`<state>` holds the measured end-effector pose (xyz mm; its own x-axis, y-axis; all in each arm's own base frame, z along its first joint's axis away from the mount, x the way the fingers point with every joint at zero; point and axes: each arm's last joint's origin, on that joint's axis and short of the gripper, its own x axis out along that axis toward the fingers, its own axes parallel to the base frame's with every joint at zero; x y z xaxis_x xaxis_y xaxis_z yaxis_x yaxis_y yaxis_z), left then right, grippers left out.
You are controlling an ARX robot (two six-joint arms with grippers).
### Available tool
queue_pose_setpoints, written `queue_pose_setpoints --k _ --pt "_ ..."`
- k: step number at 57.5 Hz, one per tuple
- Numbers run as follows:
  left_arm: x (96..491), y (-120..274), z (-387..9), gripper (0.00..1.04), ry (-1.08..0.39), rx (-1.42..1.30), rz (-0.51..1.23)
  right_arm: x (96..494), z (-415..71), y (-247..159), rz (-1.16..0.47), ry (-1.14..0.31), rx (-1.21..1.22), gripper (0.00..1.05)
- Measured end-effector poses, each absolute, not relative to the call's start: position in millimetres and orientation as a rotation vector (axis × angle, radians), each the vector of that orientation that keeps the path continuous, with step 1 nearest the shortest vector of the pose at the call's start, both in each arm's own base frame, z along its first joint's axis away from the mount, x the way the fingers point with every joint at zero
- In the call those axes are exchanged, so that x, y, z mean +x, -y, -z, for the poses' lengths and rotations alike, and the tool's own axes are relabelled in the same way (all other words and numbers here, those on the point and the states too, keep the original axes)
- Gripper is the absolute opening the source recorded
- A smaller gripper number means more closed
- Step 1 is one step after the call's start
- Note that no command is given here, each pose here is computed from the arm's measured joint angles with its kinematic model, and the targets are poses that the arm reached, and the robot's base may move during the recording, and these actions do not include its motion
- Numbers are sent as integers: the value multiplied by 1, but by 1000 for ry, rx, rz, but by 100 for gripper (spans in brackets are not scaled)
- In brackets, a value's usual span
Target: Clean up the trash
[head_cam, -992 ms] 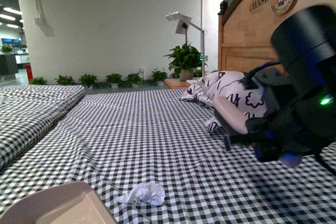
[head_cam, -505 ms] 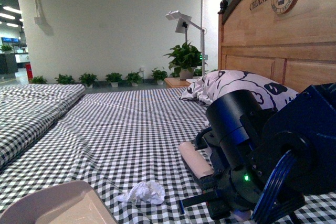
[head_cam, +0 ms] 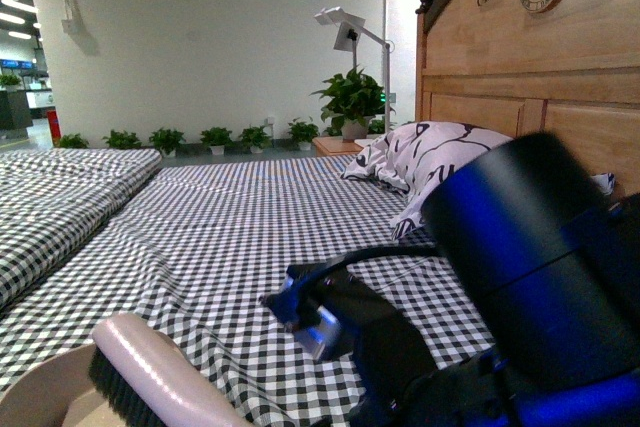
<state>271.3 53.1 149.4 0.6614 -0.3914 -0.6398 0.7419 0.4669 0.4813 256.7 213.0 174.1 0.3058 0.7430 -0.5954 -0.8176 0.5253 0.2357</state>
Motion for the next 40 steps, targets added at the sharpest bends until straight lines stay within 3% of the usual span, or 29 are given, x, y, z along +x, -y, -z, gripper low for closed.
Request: queue_pose_setpoints --k 26,40 --pt "271 -53 -149 28 -483 817 727 297 -208 -126 -664 -592 -58 21" --pt "276 -64 -159 28 -340 584 425 290 -260 -48 -497 -407 58 21"
